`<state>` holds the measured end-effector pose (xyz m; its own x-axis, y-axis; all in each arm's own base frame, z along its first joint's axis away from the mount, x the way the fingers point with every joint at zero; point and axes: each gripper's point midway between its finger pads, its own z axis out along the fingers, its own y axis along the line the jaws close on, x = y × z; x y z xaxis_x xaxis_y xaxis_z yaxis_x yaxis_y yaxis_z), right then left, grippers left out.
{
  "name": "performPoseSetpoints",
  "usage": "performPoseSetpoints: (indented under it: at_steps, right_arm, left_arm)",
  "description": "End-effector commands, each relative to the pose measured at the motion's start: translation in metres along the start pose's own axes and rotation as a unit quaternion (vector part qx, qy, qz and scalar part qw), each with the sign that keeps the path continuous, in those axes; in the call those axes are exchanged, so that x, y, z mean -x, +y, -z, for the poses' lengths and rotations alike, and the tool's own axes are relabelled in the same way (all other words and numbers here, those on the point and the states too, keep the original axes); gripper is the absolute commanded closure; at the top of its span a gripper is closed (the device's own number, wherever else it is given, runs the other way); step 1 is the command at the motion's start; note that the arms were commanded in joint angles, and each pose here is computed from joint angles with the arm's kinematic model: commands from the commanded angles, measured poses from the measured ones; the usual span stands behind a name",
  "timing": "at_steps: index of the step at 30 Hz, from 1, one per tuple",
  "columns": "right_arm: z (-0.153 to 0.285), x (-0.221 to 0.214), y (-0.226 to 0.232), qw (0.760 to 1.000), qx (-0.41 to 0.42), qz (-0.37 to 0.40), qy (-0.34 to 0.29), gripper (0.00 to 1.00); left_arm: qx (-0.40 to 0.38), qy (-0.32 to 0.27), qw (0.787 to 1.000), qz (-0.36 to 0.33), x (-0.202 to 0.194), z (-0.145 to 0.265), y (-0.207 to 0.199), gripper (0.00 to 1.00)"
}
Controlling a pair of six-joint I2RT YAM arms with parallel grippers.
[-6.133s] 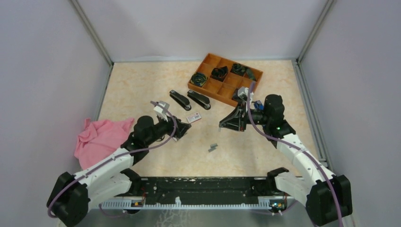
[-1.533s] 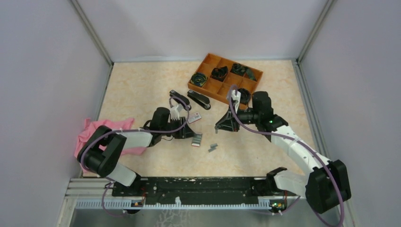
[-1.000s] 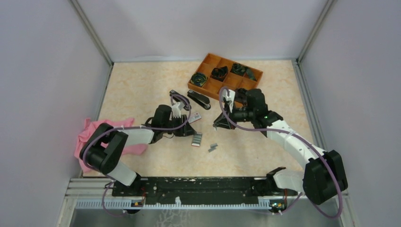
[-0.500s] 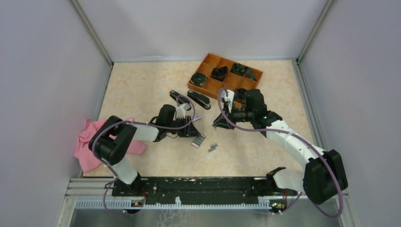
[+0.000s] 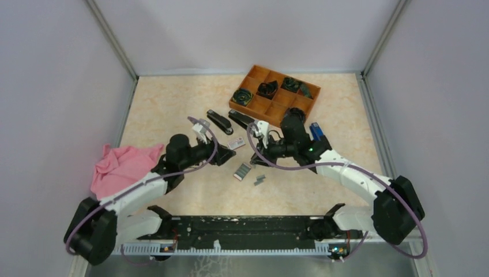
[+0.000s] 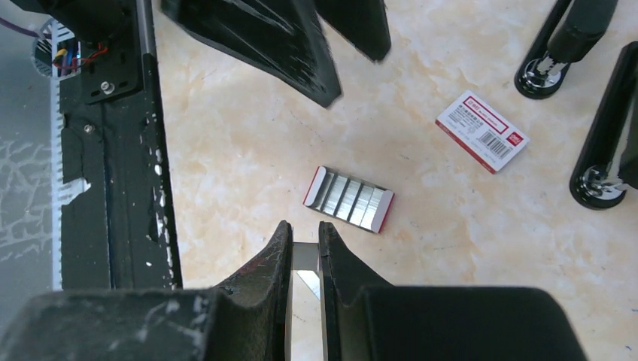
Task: Unload the staples from the stapler
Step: Place the staple in the staple box.
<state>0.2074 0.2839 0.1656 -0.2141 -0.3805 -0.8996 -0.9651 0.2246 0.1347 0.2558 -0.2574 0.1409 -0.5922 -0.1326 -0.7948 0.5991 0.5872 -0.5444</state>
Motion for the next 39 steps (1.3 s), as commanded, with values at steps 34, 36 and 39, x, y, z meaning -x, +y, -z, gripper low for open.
performPoseSetpoints:
  at_steps: [34, 36, 39]
  right_arm:
    - [-0.100, -0.046, -0.029, 0.982, -0.077, -0.006, 0.173, 0.89]
    - [-0.101, -0.048, -0.030, 0.981, -0.078, -0.009, 0.176, 0.89]
    - [-0.104, -0.051, -0.033, 0.980, -0.084, -0.012, 0.182, 0.89]
  left_arm:
    - [0.147, -0.153, 0.977, 0.015, -0.034, 0.092, 0.053, 0.00]
    - [0.144, -0.153, 0.978, 0.016, -0.034, 0.092, 0.051, 0.00]
    - [0.141, -0.149, 0.978, 0.017, -0.035, 0.091, 0.051, 0.00]
